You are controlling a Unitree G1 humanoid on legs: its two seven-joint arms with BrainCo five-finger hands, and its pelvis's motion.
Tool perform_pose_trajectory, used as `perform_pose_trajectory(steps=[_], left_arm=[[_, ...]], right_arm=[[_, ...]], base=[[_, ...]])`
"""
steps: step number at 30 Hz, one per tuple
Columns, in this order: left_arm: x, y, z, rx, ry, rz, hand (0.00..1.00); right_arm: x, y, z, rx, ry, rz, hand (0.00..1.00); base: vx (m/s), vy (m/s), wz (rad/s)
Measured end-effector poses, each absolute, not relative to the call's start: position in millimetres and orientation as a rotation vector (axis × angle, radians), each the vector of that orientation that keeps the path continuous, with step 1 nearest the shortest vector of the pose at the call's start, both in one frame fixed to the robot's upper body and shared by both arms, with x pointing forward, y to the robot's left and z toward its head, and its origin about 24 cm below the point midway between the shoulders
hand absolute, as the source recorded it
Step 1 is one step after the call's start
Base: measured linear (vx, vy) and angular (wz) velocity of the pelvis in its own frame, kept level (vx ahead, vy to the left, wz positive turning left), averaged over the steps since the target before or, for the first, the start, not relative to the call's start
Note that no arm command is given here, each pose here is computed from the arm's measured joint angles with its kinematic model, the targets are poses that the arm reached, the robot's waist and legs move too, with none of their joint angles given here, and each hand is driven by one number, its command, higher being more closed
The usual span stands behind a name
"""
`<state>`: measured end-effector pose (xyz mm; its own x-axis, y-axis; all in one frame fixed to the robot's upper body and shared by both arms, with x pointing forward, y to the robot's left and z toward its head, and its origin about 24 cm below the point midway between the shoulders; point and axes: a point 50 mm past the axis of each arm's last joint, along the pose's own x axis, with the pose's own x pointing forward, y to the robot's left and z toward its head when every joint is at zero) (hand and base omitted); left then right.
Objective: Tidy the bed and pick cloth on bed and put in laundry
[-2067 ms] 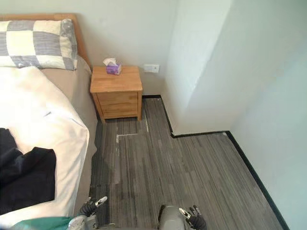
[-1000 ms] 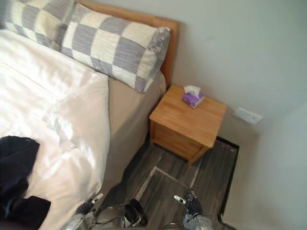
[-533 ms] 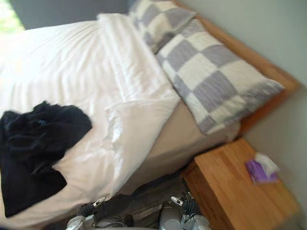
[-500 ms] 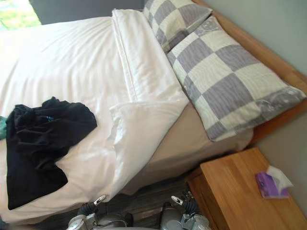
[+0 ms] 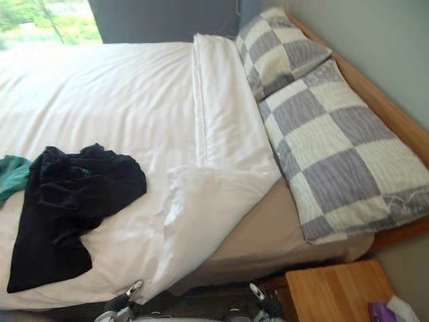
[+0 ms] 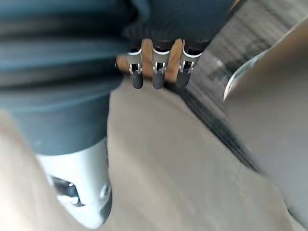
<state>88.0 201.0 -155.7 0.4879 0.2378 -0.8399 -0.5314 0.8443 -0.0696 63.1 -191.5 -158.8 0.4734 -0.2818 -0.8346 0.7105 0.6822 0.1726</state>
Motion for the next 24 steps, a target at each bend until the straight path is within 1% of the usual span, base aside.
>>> perform_pose_trajectory(steps=[2,5,7,11,13,14,16,17,20,21,22,24], left_arm=[[87.9,200.5,-155.9,-0.324,0.960,0.466,0.00],[86.0,199.2,-156.9,-0.331,0.975,0.467,0.00],[85.0,199.0,-157.4,-0.334,0.985,0.467,0.00],[79.8,204.1,-156.5,-0.318,0.987,0.488,0.00],[72.0,207.2,-156.1,-0.298,0.993,0.502,0.00],[70.2,208.0,-156.0,-0.294,0.994,0.504,0.00],[57.7,213.7,-155.7,-0.261,1.009,0.511,0.00],[53.7,213.1,-156.3,-0.251,1.021,0.504,0.00],[25.5,218.8,-158.3,-0.176,1.106,0.486,0.00],[21.0,218.0,-159.0,-0.167,1.123,0.480,0.00],[13.2,218.9,-160.0,-0.151,1.152,0.475,0.00],[10.3,219.2,-160.8,-0.134,1.171,0.458,0.00]], right_arm=[[58.1,-199.4,-157.6,0.548,0.865,-0.719,0.00],[59.1,-219.1,-148.7,0.539,0.763,-0.836,0.00],[66.6,-238.9,-135.8,0.504,0.651,-0.901,0.00],[82.2,-269.4,-102.5,0.434,0.441,-0.955,0.00],[96.5,-291.7,-71.3,0.320,0.306,-0.931,0.00],[99.1,-296.6,-63.3,0.290,0.275,-0.924,0.00],[114.8,-311.4,-29.8,0.200,0.137,-0.890,0.00],[118.9,-313.5,-21.3,0.177,0.103,-0.876,0.00],[135.7,-320.2,14.5,0.035,0.006,-0.786,0.00],[139.5,-320.1,18.5,0.015,0.003,-0.767,0.00],[152.7,-318.0,25.2,-0.022,-0.001,-0.709,0.00],[167.2,-313.7,30.7,-0.040,-0.003,-0.648,0.00]], base=[[-0.04,0.028,0.15],[-0.10,0.008,-0.02],[-0.16,-0.014,-0.01],[-0.19,-0.021,-0.04],[-0.16,-0.010,-0.11],[-0.11,0.004,-0.08],[-0.07,0.005,-0.13],[-0.04,0.005,-0.08],[0.01,0.001,0.01],[0.08,0.005,0.09],[0.08,0.003,0.09],[0.10,0.001,0.11]])
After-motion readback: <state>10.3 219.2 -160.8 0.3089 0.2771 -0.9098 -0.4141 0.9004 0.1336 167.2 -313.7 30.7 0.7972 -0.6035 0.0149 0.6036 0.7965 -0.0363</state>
